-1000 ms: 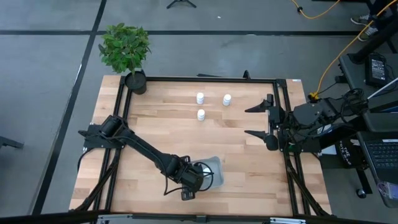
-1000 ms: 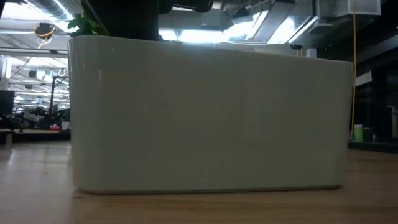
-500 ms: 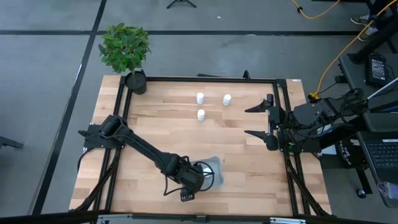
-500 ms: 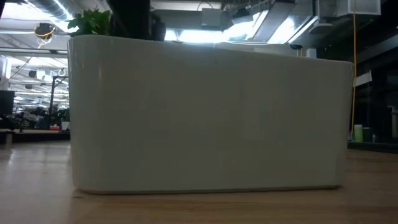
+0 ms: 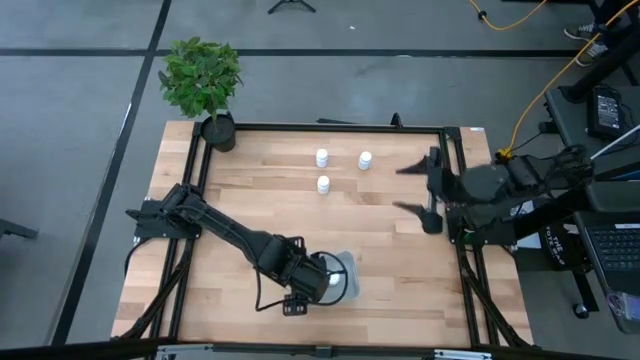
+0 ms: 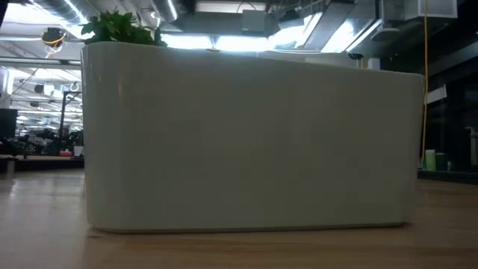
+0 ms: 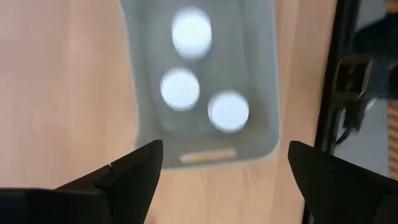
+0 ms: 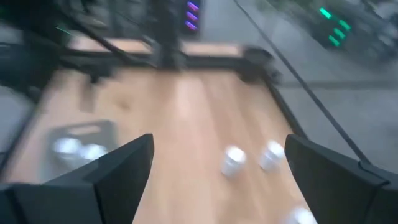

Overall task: Pick and place pill bottles into a basket
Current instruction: Put the white medicine bottle into the gray bin

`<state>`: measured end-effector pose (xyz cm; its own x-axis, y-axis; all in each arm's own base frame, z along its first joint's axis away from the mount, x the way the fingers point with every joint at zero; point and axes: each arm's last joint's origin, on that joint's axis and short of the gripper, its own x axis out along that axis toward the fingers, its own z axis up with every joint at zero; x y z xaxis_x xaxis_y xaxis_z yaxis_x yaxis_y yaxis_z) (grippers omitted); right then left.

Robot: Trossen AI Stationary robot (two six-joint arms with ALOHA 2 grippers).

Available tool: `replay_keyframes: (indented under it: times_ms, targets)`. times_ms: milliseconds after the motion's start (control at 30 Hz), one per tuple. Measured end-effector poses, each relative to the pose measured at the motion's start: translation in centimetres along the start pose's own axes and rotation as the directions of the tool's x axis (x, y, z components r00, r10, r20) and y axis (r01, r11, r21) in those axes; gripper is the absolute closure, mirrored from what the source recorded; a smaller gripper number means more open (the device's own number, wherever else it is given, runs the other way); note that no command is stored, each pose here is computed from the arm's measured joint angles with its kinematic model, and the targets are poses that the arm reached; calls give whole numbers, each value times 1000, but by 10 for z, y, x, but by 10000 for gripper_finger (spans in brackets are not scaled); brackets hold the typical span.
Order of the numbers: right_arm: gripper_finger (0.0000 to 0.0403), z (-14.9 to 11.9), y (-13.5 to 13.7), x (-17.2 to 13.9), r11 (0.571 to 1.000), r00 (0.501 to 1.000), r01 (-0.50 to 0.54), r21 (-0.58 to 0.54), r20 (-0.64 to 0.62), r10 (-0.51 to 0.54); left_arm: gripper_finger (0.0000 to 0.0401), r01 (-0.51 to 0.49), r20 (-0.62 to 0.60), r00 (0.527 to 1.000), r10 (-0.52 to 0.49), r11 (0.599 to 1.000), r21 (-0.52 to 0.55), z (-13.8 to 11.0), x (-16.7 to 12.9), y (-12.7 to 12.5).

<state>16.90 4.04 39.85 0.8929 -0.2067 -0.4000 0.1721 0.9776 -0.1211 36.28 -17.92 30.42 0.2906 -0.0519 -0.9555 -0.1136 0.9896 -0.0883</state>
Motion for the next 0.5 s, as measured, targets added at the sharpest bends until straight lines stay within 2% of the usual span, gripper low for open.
replay_keyframes:
  times_ms: [133, 300, 500]
  targets:
    - [40, -9, -24, 18, 997, 987, 83, 6, -141, -81, 65, -43, 115, 992, 45, 999, -15, 15, -20, 9]
    - [40, -16, -61, 49, 990, 953, 130, -50, -268, -139, 65, -181, 232, 956, 182, 983, -24, 29, -33, 25]
    - [40, -36, -115, 92, 998, 906, 67, 8, -419, -58, 65, -273, 315, 902, 296, 955, -116, 43, -47, 45]
